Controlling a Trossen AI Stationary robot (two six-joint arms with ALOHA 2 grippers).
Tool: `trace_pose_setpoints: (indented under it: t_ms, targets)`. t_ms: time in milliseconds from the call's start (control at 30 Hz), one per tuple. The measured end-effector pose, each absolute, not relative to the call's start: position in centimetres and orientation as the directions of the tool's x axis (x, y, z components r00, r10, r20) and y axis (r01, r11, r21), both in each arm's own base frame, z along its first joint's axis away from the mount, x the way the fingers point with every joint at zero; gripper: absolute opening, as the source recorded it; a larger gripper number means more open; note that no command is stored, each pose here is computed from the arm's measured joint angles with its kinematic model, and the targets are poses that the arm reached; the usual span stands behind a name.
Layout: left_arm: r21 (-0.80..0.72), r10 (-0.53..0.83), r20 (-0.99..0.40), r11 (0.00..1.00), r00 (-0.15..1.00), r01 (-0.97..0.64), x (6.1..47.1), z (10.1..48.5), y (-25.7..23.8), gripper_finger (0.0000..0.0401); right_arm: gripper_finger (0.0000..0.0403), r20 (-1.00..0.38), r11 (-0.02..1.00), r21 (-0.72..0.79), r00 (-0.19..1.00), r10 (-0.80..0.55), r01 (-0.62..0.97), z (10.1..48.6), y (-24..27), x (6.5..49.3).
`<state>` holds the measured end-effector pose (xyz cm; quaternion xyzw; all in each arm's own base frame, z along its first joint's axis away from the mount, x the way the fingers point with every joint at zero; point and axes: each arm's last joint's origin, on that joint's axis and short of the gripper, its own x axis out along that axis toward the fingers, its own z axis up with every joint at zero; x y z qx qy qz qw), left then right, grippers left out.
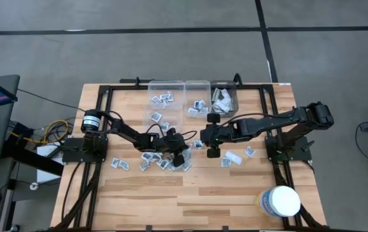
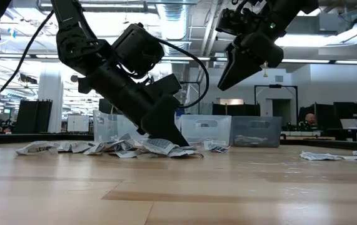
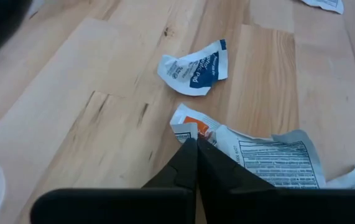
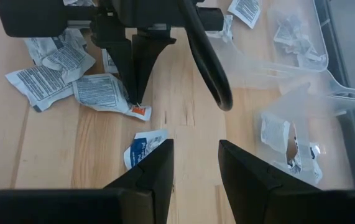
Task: Pick & Place First Aid Supplies
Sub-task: Put the ointment pack into the top left transparent bin
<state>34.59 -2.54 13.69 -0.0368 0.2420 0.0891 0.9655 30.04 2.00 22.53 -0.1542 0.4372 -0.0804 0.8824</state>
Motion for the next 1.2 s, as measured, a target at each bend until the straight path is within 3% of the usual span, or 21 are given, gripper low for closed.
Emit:
trace_pose_setpoints:
  t_ms: [367, 833, 1200]
  targets:
    - [-0.013, 0.168, -0.466, 0.980, 0.869, -0.197, 34.5, 13.9, -2.5, 0.0005, 0.0120, -0.746, 0.940, -0.341, 0.606, -0.276, 0.009, 22.5, 2.0, 30.1]
    - [0.265, 0.308, -0.317, 0.937, 0.897, -0.228, 33.7, 18.2, -3.5, 0.0007, 0.0120, -0.745, 0.944, -0.330, 0.608, -0.275, 0.023, 22.5, 2.0, 30.1]
    - [0.436, 0.453, -0.210, 0.837, 0.866, -0.332, 32.5, 21.2, -4.1, 0.0007, 0.0120, -0.743, 0.943, -0.330, 0.608, -0.279, 0.030, 22.6, 1.8, 30.1]
